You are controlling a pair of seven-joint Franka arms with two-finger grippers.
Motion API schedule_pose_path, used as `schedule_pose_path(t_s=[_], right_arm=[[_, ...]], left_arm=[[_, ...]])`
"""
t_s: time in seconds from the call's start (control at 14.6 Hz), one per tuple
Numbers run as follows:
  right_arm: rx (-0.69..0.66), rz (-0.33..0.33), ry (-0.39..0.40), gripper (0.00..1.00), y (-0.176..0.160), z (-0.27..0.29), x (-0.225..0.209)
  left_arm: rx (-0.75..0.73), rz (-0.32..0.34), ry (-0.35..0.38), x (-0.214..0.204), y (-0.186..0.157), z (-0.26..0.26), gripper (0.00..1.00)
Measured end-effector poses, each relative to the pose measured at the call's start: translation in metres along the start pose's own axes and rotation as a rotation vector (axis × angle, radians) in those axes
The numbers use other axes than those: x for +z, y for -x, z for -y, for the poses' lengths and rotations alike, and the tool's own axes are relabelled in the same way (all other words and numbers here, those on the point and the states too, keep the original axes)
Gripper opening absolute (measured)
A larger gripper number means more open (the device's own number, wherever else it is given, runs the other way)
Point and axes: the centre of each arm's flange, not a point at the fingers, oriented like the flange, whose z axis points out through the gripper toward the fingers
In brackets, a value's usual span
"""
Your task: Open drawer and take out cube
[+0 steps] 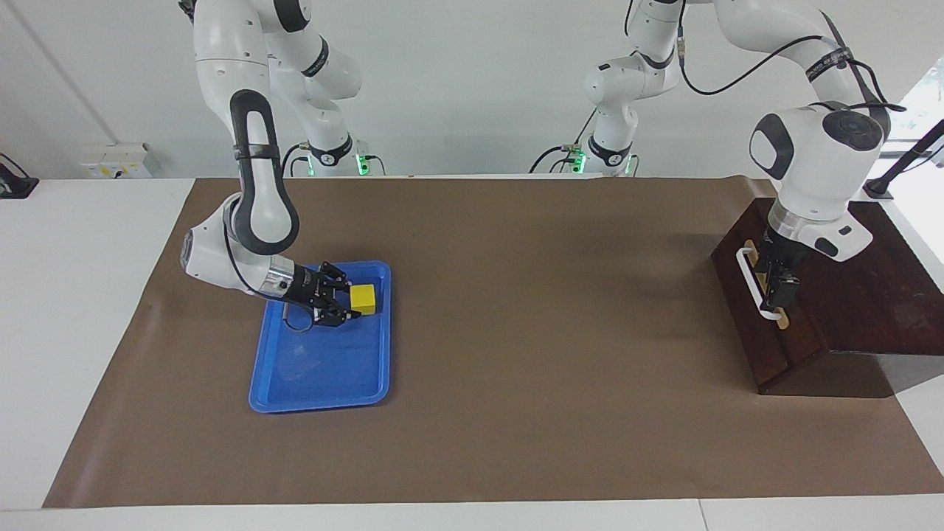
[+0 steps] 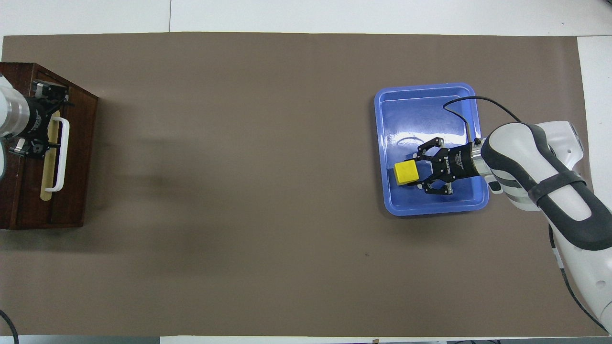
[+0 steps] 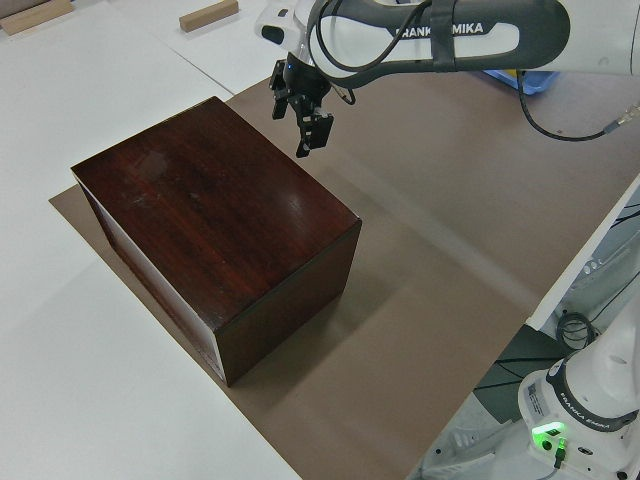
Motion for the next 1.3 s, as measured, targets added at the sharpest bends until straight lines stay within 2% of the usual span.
schedule_pose_path(t_s=[0.21, 0.27, 0.48, 0.62, 0.89, 0.96, 1.09, 1.23, 1.3], right_arm=[[0.002, -0.013, -0.018, 0.96, -0.003, 0.002, -0.004], [-0.003, -0.015, -0.024, 1.00, -0.001, 0.004, -0.006], [-0.057, -0.041, -0.055, 1.00, 0.013, 0.021, -0.027], [-0.100, -0.072, -0.062, 1.00, 0.022, 0.032, -0.039], [-0.176, -0.144, -0.058, 1.00, 0.034, 0.043, -0.057], [-0.210, -0.179, -0.052, 1.00, 0.038, 0.047, -0.065], [-0.322, -0.288, -0.012, 1.00, 0.046, 0.054, -0.081], [-0.467, -0.387, 0.045, 1.00, 0.058, 0.057, -0.095], [-0.548, -0.416, 0.084, 1.00, 0.066, 0.056, -0.104]], left_arm=[[0.286, 0.030, -0.050, -0.049, 0.046, -0.023, 1.00], [0.389, 0.046, -0.078, -0.065, 0.050, -0.022, 1.00], [0.681, 0.130, -0.127, -0.110, 0.054, -0.005, 1.00], [0.818, 0.200, -0.142, -0.129, 0.063, 0.010, 1.00], [0.931, 0.283, -0.149, -0.136, 0.074, 0.022, 1.00], [0.943, 0.288, -0.147, -0.135, 0.076, 0.022, 1.00], [0.959, 0.293, -0.147, -0.134, 0.077, 0.022, 1.00], [0.969, 0.309, -0.158, -0.132, 0.081, 0.023, 1.00], [0.971, 0.315, -0.159, -0.132, 0.082, 0.023, 1.00]])
